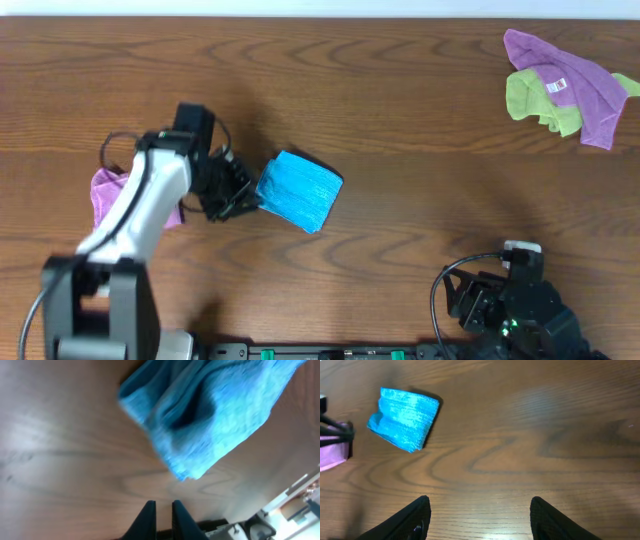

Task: Fold the cloth
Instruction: 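Retract the right gripper and grasp the blue bundle's left edge with the left gripper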

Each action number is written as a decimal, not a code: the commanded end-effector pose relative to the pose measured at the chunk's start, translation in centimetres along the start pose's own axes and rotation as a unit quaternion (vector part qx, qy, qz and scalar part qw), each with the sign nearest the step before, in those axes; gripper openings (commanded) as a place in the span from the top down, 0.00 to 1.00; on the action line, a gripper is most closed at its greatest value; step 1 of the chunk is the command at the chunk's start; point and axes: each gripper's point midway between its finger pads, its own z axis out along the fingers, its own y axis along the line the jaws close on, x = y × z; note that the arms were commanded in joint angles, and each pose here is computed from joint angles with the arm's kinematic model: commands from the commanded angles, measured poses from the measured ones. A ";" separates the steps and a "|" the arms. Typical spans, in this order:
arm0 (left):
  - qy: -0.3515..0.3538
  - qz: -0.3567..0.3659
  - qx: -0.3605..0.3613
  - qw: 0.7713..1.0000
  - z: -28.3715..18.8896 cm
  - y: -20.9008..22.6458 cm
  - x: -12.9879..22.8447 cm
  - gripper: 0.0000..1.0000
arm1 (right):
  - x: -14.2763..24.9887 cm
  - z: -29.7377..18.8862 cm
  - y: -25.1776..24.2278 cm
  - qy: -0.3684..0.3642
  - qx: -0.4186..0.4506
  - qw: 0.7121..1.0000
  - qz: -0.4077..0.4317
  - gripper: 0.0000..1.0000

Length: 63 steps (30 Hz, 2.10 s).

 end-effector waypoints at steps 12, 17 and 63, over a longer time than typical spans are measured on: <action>-0.075 -0.057 0.097 0.991 1.6 3.4 2.9 0.71 | 0.1 0.1 -0.1 0.001 0.002 1.000 0.008 0.36; -0.076 -0.018 0.167 0.983 2.8 2.0 2.6 0.59 | 0.1 0.1 0.0 0.001 0.000 1.000 0.005 0.36; -0.160 -0.002 0.157 0.975 5.8 0.5 -2.6 0.05 | -0.2 0.0 0.5 -0.003 -0.013 1.000 0.003 0.37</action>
